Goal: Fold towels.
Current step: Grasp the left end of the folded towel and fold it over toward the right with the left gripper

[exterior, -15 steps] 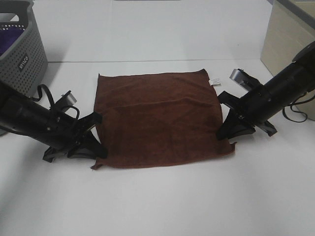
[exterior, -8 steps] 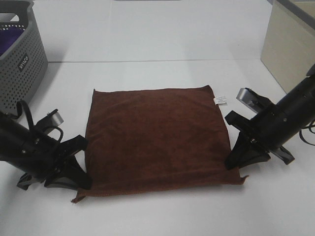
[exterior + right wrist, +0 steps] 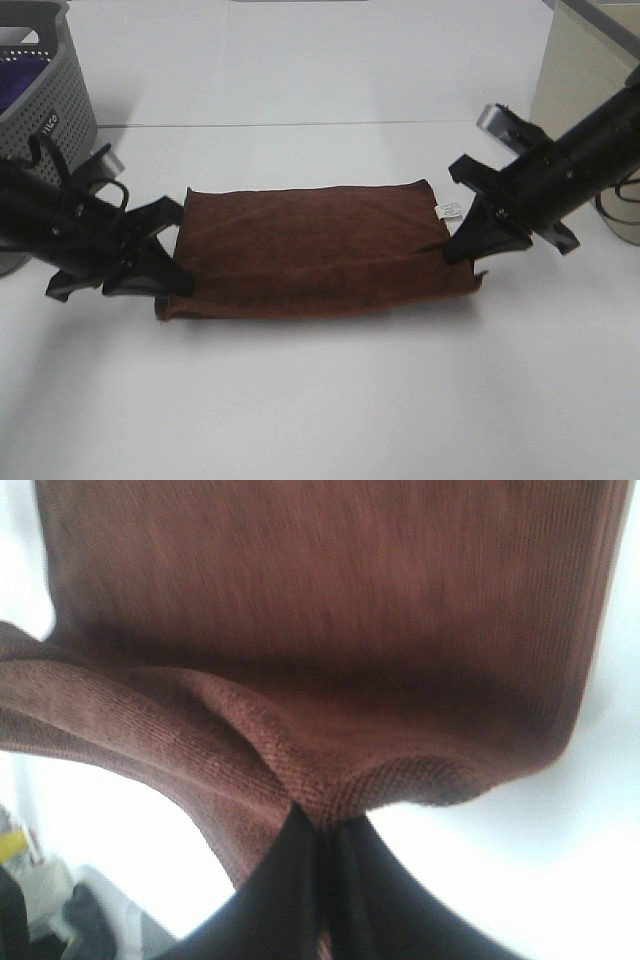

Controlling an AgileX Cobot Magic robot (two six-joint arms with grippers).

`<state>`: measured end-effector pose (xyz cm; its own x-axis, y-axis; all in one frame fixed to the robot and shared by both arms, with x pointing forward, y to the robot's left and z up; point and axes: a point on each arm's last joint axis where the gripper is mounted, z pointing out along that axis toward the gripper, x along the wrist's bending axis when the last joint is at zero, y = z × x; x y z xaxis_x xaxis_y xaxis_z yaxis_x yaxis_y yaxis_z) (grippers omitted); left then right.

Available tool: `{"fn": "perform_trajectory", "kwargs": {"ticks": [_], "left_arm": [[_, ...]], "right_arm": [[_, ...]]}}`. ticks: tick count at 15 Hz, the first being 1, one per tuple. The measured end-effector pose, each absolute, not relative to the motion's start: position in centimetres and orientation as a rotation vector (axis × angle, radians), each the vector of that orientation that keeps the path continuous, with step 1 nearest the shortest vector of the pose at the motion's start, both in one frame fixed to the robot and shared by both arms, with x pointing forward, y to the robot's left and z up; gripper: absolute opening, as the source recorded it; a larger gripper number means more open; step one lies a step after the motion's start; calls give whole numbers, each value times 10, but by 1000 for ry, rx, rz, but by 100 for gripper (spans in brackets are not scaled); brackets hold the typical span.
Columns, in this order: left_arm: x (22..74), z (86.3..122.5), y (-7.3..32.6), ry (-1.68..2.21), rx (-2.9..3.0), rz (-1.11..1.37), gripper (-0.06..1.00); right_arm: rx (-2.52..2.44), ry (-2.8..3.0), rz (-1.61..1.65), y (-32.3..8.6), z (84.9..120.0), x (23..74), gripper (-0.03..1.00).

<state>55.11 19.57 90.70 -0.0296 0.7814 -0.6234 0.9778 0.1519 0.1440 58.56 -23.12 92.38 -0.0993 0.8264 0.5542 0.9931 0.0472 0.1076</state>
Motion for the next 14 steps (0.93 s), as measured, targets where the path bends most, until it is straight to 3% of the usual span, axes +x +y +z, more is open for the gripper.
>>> {"fn": "perform_trajectory", "kwargs": {"ticks": [4, 8, 12, 14], "left_arm": [[609, 926, 187, 1782, 1644, -337, 0], [658, 914, 181, 1775, 1639, -289, 0], [693, 896, 177, 1785, 1655, -266, 1], [697, 886, 176, 1804, 1650, -288, 8]], "right_arm": [[-1863, -2050, -830, -228, 948, 654, 0], [-1869, -2030, -860, -225, 929, 704, 0], [-1899, -2020, -805, -226, 901, 721, 0], [-1906, -2019, -794, -227, 895, 722, 7]]}}
